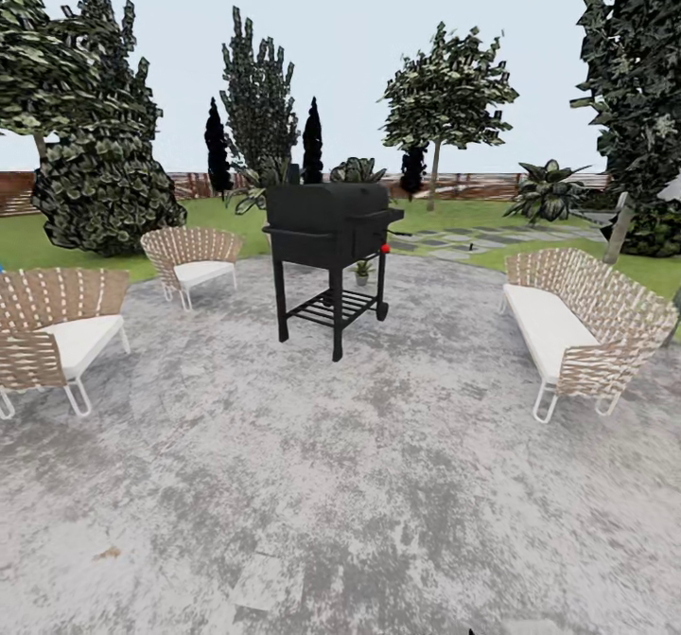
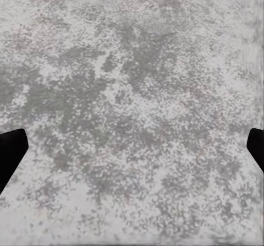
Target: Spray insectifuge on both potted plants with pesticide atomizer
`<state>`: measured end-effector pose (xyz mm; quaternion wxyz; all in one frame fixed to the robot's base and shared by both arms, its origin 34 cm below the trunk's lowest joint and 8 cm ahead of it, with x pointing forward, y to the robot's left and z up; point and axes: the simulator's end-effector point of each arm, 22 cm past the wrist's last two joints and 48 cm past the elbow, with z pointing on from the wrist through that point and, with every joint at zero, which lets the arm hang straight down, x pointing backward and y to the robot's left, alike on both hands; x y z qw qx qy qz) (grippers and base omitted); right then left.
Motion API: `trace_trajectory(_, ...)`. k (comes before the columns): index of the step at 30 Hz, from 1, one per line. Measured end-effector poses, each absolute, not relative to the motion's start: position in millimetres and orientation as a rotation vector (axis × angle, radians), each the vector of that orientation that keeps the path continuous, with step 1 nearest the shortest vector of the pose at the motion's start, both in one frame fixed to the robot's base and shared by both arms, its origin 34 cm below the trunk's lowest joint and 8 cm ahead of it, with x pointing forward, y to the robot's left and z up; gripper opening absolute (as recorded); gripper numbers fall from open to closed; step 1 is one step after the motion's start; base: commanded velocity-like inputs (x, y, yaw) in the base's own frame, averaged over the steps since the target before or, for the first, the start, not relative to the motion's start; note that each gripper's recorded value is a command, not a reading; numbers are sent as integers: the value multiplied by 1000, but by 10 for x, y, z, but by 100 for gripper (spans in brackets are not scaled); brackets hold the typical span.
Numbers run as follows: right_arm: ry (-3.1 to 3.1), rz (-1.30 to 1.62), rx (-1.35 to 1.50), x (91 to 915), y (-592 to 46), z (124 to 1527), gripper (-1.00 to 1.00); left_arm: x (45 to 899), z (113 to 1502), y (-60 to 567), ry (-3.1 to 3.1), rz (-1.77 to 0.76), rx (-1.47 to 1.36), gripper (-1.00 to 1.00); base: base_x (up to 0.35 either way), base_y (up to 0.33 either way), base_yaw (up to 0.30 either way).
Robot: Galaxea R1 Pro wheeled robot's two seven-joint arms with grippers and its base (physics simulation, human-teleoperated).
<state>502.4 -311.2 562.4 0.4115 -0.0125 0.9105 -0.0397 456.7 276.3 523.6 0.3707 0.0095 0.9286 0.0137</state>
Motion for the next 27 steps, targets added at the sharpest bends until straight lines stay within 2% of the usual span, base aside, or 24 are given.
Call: trace_trajectory(27,2338,-105,-26,4838,-3123,5253,100,4534,4997,2781,2387,39,-1,100,0,0,-266)
